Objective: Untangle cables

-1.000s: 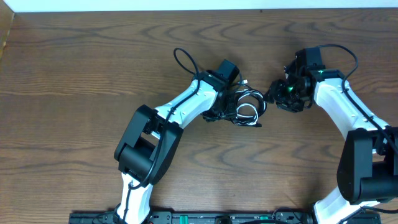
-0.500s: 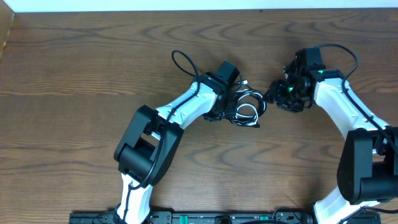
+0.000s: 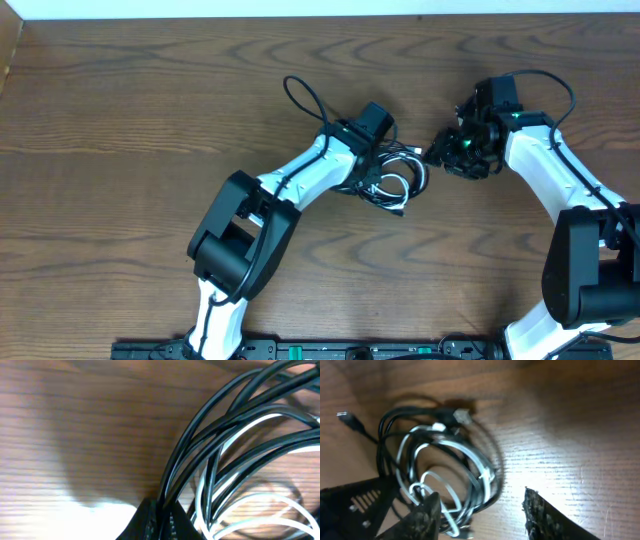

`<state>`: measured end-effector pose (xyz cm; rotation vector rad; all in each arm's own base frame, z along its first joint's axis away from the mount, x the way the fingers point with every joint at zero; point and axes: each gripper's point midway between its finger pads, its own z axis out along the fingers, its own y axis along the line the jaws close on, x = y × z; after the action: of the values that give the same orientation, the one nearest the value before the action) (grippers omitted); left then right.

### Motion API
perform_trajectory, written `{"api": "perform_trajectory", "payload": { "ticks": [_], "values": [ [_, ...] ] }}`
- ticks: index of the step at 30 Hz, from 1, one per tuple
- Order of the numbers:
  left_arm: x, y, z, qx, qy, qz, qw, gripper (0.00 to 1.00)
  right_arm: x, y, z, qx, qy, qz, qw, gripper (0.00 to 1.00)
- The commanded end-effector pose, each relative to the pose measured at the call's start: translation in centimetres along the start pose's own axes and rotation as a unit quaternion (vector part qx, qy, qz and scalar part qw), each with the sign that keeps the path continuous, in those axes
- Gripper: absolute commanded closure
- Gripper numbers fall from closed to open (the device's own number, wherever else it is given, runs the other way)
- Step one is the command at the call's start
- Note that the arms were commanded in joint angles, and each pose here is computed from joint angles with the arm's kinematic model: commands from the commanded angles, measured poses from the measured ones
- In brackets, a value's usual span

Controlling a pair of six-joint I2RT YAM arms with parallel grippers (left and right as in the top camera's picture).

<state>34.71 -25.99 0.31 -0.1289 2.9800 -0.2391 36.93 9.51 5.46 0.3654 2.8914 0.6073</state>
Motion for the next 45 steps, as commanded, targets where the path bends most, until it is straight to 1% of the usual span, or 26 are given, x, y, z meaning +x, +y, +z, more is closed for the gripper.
{"api": "perform_trajectory", "payload": {
  "ticks": [1,4,6,7,9,13,17,23,25,29,35,39,41,45],
  "values": [
    [-3.1,-0.4,-5.7,0.034,-0.061,0.061,0.996,0.93,-0.6,1.0,-1.2,-0.016,-0.018,-0.051,0.998,0.51],
    [-4.4,-1.3,-11.4,0.079,-0.113,0.078,0.987,0.92,-0.8,4.3,-3.1,-0.086,-0.026,-0.118,0.989,0.50],
    [-5.1,-1.6,-15.2,0.103,-0.155,0.088,0.979,0.93,-0.5,6.9,-5.0,-0.141,-0.035,-0.157,0.977,0.49],
    [-5.6,-1.9,-18.6,0.126,-0.194,0.091,0.969,0.92,-0.2,9.0,-6.9,-0.179,-0.049,-0.180,0.966,0.48],
    [-5.7,-2.2,-22.7,0.154,-0.237,0.093,0.955,0.92,0.4,11.8,-9.3,-0.217,-0.071,-0.207,0.951,0.48],
    [-5.2,-2.8,-25.9,0.189,-0.261,0.099,0.942,0.93,0.8,14.6,-11.6,-0.248,-0.096,-0.198,0.943,0.47],
    [-5.1,-2.9,-27.4,0.203,-0.274,0.099,0.935,0.93,1.4,17.0,-11.8,-0.273,-0.087,-0.158,0.945,0.47],
    [-4.8,-3.1,-28.1,0.217,-0.274,0.092,0.932,0.93,2.1,18.7,-11.1,-0.289,-0.067,-0.126,0.947,0.47],
    [-4.4,-3.6,-28.1,0.230,-0.264,0.097,0.932,0.92,2.2,19.0,-10.8,-0.285,-0.064,-0.109,0.950,0.45],
    [-4.3,-3.6,-28.1,0.232,-0.262,0.091,0.932,0.93,2.4,19.2,-10.3,-0.273,-0.060,-0.074,0.957,0.42],
    [-4.3,-3.6,-28.1,0.236,-0.259,0.076,0.934,0.92,2.9,19.5,-8.4,-0.257,-0.040,-0.034,0.965,0.41],
    [-4.1,-3.9,-28.2,0.247,-0.251,0.078,0.933,0.93,2.1,20.0,-5.9,-0.258,-0.032,-0.014,0.966,0.42],
    [-4.0,-4.1,-28.2,0.254,-0.247,0.070,0.933,0.93,1.7,20.0,-4.6,-0.258,-0.024,0.002,0.966,0.46],
    [-4.0,-4.1,-28.2,0.256,-0.245,0.064,0.933,0.93,1.5,19.1,-1.8,-0.239,-0.008,0.016,0.971,0.70]
  ]
}}
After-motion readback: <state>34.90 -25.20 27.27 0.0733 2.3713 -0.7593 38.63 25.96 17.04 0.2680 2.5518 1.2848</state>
